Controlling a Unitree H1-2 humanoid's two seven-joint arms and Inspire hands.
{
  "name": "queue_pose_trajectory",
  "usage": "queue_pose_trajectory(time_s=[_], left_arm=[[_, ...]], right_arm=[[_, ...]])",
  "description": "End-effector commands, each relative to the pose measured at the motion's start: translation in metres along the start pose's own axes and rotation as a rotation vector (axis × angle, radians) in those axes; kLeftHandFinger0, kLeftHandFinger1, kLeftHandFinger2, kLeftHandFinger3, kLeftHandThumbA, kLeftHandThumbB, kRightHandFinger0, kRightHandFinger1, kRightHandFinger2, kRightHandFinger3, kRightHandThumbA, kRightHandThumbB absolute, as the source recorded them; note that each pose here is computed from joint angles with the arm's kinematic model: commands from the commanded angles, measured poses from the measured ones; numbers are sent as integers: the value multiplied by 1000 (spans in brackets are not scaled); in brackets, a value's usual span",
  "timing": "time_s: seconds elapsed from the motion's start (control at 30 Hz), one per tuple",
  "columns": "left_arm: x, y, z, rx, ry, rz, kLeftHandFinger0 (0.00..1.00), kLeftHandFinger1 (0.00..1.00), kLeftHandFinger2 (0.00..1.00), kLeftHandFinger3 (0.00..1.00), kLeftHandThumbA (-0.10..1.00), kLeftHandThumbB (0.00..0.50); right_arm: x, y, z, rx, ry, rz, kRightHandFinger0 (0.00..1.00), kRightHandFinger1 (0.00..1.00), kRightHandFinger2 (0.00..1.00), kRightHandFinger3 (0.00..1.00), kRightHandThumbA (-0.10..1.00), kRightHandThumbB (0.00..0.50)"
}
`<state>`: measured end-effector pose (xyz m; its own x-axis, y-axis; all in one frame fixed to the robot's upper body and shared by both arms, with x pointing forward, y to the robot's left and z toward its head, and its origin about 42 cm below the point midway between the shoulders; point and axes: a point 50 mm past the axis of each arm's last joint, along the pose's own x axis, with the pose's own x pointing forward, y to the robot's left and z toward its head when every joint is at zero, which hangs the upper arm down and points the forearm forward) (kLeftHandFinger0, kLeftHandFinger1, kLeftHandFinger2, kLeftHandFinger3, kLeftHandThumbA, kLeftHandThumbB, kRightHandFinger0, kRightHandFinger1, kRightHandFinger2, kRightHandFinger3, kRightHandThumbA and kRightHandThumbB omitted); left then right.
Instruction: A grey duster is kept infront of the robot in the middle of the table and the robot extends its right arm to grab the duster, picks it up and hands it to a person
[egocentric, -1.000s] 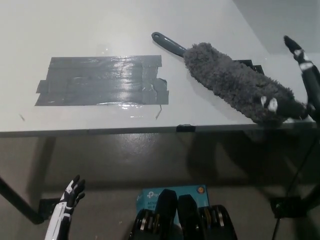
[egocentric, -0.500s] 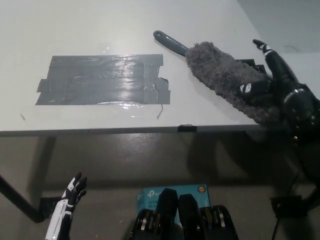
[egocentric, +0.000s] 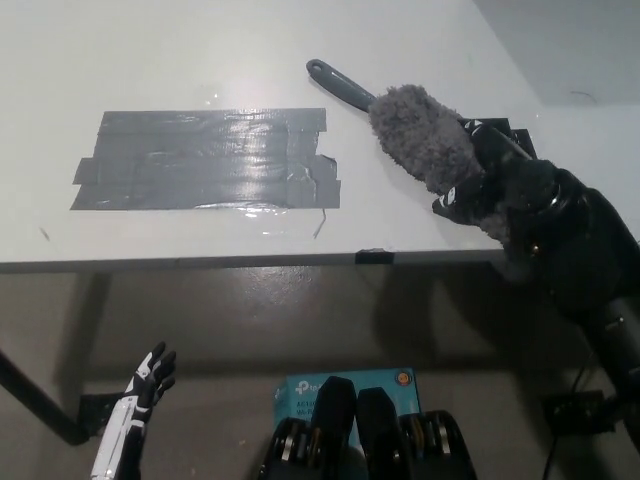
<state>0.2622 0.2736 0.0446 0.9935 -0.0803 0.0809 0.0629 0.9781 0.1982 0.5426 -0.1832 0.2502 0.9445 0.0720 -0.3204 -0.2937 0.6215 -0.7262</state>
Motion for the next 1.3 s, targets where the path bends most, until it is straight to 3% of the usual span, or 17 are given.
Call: queue_pose_trajectory(time_s=[0.0, 0.2, 0.53, 0.57, 0.6, 0.63, 0.67, 0.7, 0.73, 0.77, 0.83, 0.97, 1.03, 1.07, 1.13, 1.23, 1.27], left_arm=[[8, 7, 12, 26, -59, -10, 1000, 1000, 1000, 1000, 1000, 407], [11, 8, 15, 23, -67, -11, 1000, 1000, 1000, 1000, 1000, 406], [16, 10, 18, 26, -79, -16, 1000, 1000, 1000, 1000, 1000, 404], [16, 10, 18, 26, -80, -16, 1000, 1000, 1000, 1000, 1000, 404], [17, 10, 18, 29, -82, -15, 1000, 1000, 1000, 1000, 1000, 405], [17, 11, 19, 32, -84, -14, 1000, 1000, 1000, 1000, 1000, 405], [18, 10, 19, 34, -86, -13, 1000, 1000, 1000, 1000, 1000, 405], [18, 10, 19, 33, -86, -13, 1000, 1000, 1000, 1000, 1000, 404], [18, 11, 20, 32, -86, -13, 1000, 1000, 1000, 1000, 1000, 404], [19, 11, 20, 31, -86, -12, 1000, 1000, 1000, 1000, 1000, 403], [20, 11, 20, 29, -86, -12, 1000, 1000, 1000, 1000, 1000, 403], [22, 11, 20, 37, -90, -17, 1000, 1000, 1000, 1000, 1000, 398], [23, 11, 20, 39, -90, -11, 1000, 1000, 1000, 1000, 1000, 399], [23, 11, 20, 39, -90, -10, 1000, 1000, 1000, 1000, 1000, 399], [23, 11, 21, 40, -92, -12, 1000, 1000, 1000, 1000, 1000, 394], [25, 12, 22, 36, -95, -15, 1000, 1000, 1000, 1000, 1000, 393], [25, 12, 22, 36, -95, -15, 1000, 1000, 1000, 1000, 1000, 393]], right_arm=[[4, -25, 30, -136, 7, -5, 1000, 1000, 1000, 1000, 1000, 500], [12, -29, 20, -247, 97, 18, 1000, 1000, 1000, 1000, 978, 479], [21, -30, -19, -247, 231, -48, 1000, 1000, 1000, 1000, 513, 413], [21, -31, -21, -241, 234, -46, 936, 1000, 1000, 1000, 475, 402], [21, -31, -24, -228, 243, -44, 651, 798, 963, 1000, 426, 393], [21, -31, -26, -221, 247, -42, 347, 439, 616, 1000, 362, 373], [21, -32, -26, -218, 250, -41, 239, 347, 540, 1000, 336, 370], [21, -32, -26, -208, 247, -33, 15, 80, 309, 1000, 213, 356], [21, -32, -25, -203, 244, -28, 3, 68, 289, 1000, 133, 359], [21, -33, -24, -212, 242, -25, 120, 247, 442, 1000, 28, 348], [20, -34, -23, -247, 228, -25, 23, 130, 332, 1000, -89, 264], [16, -36, -20, -249, 169, -33, 0, 127, 302, 1000, -100, 209], [14, -37, -19, -223, 142, -41, 50, 282, 372, 1000, -100, 201], [13, -38, -17, -188, 121, -33, 171, 457, 500, 971, -100, 217], [11, -40, -16, -148, 96, -25, 268, 520, 489, 744, -100, 235], [1, -48, -14, -29, -5, 16, 5, 241, 263, 257, -100, 263], [0, -49, -15, -5, -20, 24, 5, 241, 263, 257, -100, 263]])
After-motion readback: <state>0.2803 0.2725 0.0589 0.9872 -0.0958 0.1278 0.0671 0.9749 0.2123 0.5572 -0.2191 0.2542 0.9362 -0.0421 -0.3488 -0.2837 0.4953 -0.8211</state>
